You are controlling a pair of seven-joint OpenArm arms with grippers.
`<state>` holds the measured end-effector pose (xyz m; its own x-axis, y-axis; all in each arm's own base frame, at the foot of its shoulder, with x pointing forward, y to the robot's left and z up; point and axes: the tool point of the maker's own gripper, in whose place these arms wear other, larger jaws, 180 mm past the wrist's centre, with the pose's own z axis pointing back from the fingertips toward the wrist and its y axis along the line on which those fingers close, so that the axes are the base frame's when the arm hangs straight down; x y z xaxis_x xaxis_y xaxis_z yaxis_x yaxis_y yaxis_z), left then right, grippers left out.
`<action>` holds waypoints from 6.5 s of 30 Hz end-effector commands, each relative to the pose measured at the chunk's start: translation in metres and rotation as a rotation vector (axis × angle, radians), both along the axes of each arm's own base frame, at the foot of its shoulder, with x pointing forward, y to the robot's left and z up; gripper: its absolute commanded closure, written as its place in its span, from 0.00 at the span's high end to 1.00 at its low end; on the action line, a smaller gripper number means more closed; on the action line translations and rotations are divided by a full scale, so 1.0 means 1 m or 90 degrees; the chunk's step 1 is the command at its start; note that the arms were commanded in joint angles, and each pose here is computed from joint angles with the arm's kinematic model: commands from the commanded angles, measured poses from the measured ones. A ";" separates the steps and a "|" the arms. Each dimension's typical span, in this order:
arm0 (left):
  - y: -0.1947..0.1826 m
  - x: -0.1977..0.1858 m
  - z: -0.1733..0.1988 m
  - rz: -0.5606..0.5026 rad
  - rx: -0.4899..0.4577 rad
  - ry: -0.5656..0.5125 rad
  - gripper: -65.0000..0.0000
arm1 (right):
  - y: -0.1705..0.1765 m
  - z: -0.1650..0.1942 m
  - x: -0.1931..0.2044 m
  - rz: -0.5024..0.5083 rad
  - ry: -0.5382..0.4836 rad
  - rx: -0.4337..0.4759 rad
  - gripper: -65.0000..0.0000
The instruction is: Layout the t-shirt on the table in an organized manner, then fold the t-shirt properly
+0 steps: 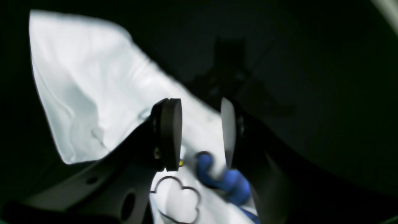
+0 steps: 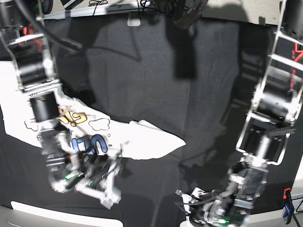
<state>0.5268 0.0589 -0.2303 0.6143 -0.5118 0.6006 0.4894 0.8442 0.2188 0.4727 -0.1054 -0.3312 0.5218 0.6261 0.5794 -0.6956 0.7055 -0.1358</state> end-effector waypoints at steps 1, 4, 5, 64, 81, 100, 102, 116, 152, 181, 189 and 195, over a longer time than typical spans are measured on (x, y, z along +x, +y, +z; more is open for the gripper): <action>0.000 0.012 0.030 0.000 -0.017 -0.043 0.37 | 0.013 0.022 0.015 0.013 -0.035 0.022 0.33; 0.007 0.012 0.030 0.006 -0.015 -0.042 0.37 | 0.032 0.008 0.013 0.024 -0.018 0.022 0.33; 0.006 0.012 0.030 0.006 -0.015 -0.042 0.37 | 0.037 0.007 0.014 0.029 -0.023 0.017 0.33; -0.262 -0.158 -0.041 -0.352 -0.462 0.155 0.37 | -0.494 0.224 -0.098 -0.588 -0.182 -0.462 0.00; -0.269 -0.155 -0.030 -0.406 -0.479 0.069 0.36 | -0.475 0.248 -0.120 -0.574 -0.127 -0.215 0.00; -0.257 -0.154 -0.056 -0.403 -0.393 0.076 0.36 | -0.443 0.213 -0.096 -0.526 -0.042 -0.257 0.32; -0.255 -0.157 -0.061 -0.404 -0.376 0.091 0.36 | -0.451 0.217 -0.099 -0.554 -0.049 -0.278 0.45; -0.249 -0.162 -0.071 -0.407 -0.340 0.124 0.36 | -0.405 0.196 -0.067 -0.581 -0.058 -0.070 0.46; -0.250 -0.164 -0.072 -0.407 -0.344 0.127 0.36 | -0.255 -0.052 -0.061 -0.390 0.076 -0.322 0.45; -0.253 -0.160 -0.065 -0.405 -0.365 0.107 0.36 | -0.177 -0.071 -0.056 -0.317 0.094 -0.229 0.00; -0.229 -0.138 -0.087 -0.344 -0.242 0.081 0.36 | -0.064 -0.081 -0.041 -0.222 0.094 -0.131 0.00; -0.192 -0.112 -0.104 -0.261 -0.124 0.047 0.37 | 0.002 -0.084 -0.045 -0.148 0.110 -0.082 0.00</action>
<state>0.4008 -0.1257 -0.3573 0.4692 -0.6231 0.6257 0.7983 0.6022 0.0011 0.4201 -0.1395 -0.4264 0.7859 0.5351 0.3099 -0.4880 0.8445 -0.2207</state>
